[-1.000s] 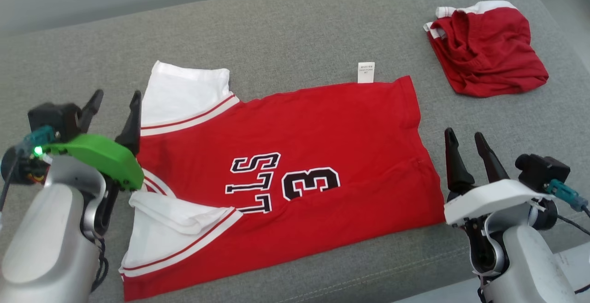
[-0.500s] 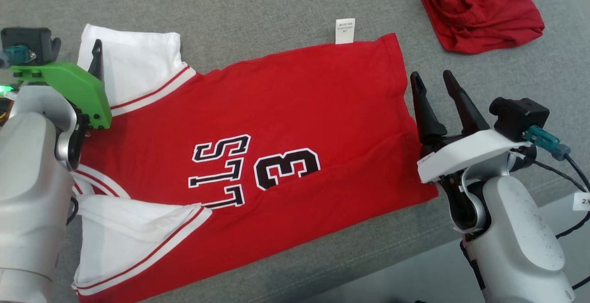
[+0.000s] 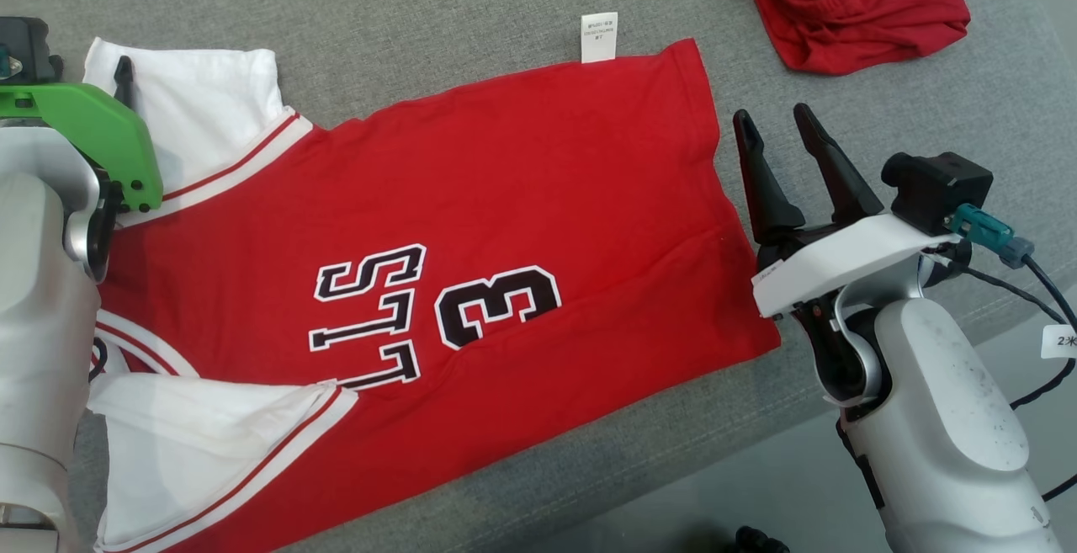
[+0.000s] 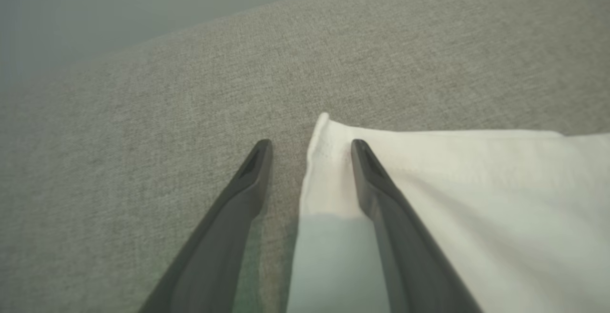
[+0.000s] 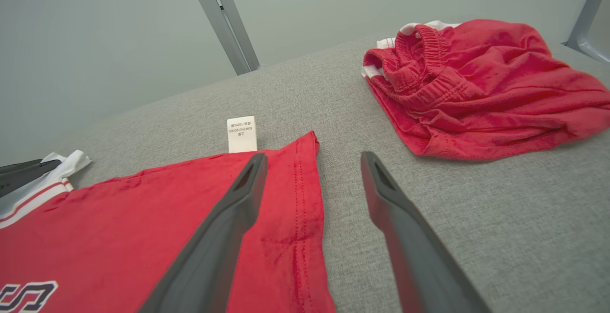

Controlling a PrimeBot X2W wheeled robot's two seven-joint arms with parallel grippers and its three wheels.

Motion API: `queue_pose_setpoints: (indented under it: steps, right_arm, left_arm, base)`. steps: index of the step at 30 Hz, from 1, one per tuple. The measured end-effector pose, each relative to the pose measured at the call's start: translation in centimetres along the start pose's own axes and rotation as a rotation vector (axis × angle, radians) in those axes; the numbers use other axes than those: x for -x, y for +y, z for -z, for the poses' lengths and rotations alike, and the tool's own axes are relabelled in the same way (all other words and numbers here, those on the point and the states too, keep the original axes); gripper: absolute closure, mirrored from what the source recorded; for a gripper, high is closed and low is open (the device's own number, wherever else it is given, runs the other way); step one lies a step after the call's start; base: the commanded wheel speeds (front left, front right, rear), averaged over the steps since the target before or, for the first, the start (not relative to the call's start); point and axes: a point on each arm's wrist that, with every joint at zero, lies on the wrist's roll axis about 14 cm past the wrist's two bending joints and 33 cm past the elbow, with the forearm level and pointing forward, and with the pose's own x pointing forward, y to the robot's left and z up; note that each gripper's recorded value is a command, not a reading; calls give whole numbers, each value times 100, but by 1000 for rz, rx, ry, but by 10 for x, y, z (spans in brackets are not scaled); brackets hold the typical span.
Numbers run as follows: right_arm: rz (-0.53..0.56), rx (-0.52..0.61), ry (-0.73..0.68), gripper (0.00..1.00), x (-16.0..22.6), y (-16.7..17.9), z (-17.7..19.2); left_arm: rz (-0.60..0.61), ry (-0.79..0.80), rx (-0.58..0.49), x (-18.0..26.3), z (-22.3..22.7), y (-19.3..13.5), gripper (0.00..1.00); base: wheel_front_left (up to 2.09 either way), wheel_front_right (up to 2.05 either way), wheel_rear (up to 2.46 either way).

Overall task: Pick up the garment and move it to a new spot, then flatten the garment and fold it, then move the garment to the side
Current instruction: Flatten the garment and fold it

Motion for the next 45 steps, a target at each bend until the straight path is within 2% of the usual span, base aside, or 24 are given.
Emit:
queue_pose_setpoints:
  steps: [1, 2, 3, 13, 18, 22, 33, 40, 41, 42, 43, 45]
  right_arm:
    - [-3, 5, 2, 0, 0, 0, 0]
    - [-4, 9, 2, 0, -1, 0, -1]
    - [-6, 13, 1, 0, -1, -1, -2]
    - [-41, 106, 31, 0, -14, -2, -13]
    - [-58, 233, 126, 0, -27, -8, -7]
    - [-87, 281, 226, 0, -38, -3, 9]
    - [-90, 277, 383, 0, -74, 5, 31]
    - [-89, 288, 514, 0, -81, 6, 59]
    - [-89, 288, 523, 5, -82, 7, 60]
    - [-88, 291, 527, 16, -83, 7, 60]
    - [-89, 293, 528, 43, -83, 7, 60]
    - [-91, 293, 533, 68, -83, 8, 61]
  left_arm:
    - [2, 3, -1, -1, 0, 0, 66]
    - [3, 7, -1, -1, 2, -1, 90]
    - [7, 6, 1, -1, 2, -2, 100]
    - [37, -92, 20, 19, -7, -12, 100]
    - [72, -179, 2, 36, -25, -17, 100]
    - [79, -233, -23, 51, -35, -15, 100]
    - [59, -309, -1, 80, -46, 1, 100]
    - [57, -300, 15, 81, -35, 5, 100]
    - [56, -300, 17, 82, -35, 6, 100]
    - [56, -301, 19, 82, -35, 6, 100]
    - [56, -301, 18, 82, -35, 6, 100]
    - [56, -305, 19, 83, -37, 6, 100]
  base:
    - [0, 0, 0]
    - [0, 0, 0]
    - [0, 0, 0]
    - [0, 0, 0]
    - [0, 0, 0]
    - [0, 0, 0]
    - [0, 0, 0]
    - [0, 0, 0]
    - [0, 0, 0]
    - [0, 0, 0]
    - [0, 0, 0]
    - [0, 0, 0]
